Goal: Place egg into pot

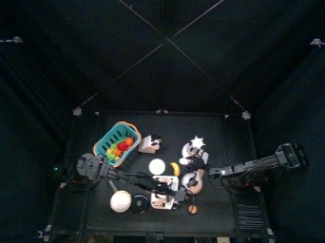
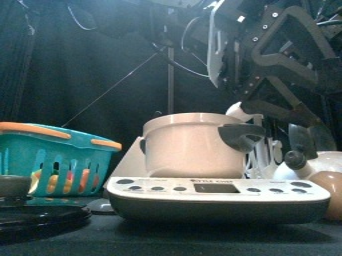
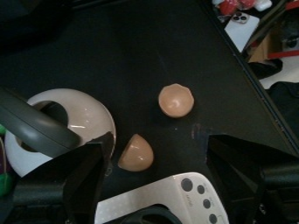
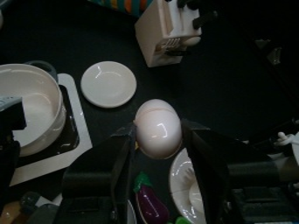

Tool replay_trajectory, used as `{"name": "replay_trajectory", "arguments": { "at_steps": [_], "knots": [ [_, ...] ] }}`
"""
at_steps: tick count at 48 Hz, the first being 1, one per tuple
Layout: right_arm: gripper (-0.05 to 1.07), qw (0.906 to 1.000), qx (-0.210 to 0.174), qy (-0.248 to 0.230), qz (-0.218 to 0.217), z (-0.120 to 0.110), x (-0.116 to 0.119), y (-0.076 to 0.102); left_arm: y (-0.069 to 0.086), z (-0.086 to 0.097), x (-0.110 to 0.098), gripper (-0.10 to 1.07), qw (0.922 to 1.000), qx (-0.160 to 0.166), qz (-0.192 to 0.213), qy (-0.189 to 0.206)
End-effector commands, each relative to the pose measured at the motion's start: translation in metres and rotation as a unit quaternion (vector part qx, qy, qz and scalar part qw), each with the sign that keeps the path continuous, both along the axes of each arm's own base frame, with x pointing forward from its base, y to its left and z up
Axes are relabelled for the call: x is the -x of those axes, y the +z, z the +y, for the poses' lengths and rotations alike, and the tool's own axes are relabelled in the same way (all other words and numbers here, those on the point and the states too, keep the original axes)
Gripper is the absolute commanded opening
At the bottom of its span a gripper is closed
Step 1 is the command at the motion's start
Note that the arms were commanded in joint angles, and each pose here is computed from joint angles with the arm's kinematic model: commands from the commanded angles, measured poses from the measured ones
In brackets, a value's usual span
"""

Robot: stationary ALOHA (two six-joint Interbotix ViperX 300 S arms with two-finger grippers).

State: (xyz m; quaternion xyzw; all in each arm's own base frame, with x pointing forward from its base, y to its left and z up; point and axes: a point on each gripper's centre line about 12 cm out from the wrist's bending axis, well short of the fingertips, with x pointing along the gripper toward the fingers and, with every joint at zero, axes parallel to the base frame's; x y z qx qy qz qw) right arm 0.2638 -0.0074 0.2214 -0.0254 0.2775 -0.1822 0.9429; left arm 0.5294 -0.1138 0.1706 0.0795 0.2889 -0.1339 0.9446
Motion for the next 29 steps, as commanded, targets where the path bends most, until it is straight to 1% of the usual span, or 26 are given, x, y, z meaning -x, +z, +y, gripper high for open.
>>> {"name": "replay_trajectory", "arguments": {
  "at_steps": [1,6,9,12,17,21,29],
  "knots": [
    [0.62,0.9999,-0.008,0.006,-0.009,0.004,-0.001,0.005,0.042,0.004,0.005,1.02,0.999,0.004,-0.043,0.003],
    [0.62,0.9997,-0.015,0.016,-0.01,0.01,-0.002,0.006,0.054,0.009,0.021,1.02,0.9983,0.005,-0.058,0.008],
    [0.62,0.9996,-0.016,0.022,-0.011,0.013,-0.003,0.006,0.057,0.012,0.032,1.02,0.9975,0.004,-0.069,0.013],
    [0.62,0.9992,-0.018,0.032,-0.013,0.017,-0.004,0.008,0.058,0.017,0.044,1.02,0.9964,0.007,-0.081,0.024],
    [0.62,0.9983,-0.028,0.047,-0.018,0.022,-0.008,0.01,0.065,0.026,0.064,1.02,0.9919,0.018,-0.116,0.048],
    [0.62,0.9966,-0.04,0.068,-0.024,0.029,-0.013,0.012,0.067,0.034,0.079,1.02,0.9877,0.029,-0.136,0.071],
    [0.62,0.9937,-0.053,0.095,-0.023,0.039,-0.027,0.012,0.061,0.048,0.112,1.02,0.9807,0.052,-0.149,0.115]
  ]
}}
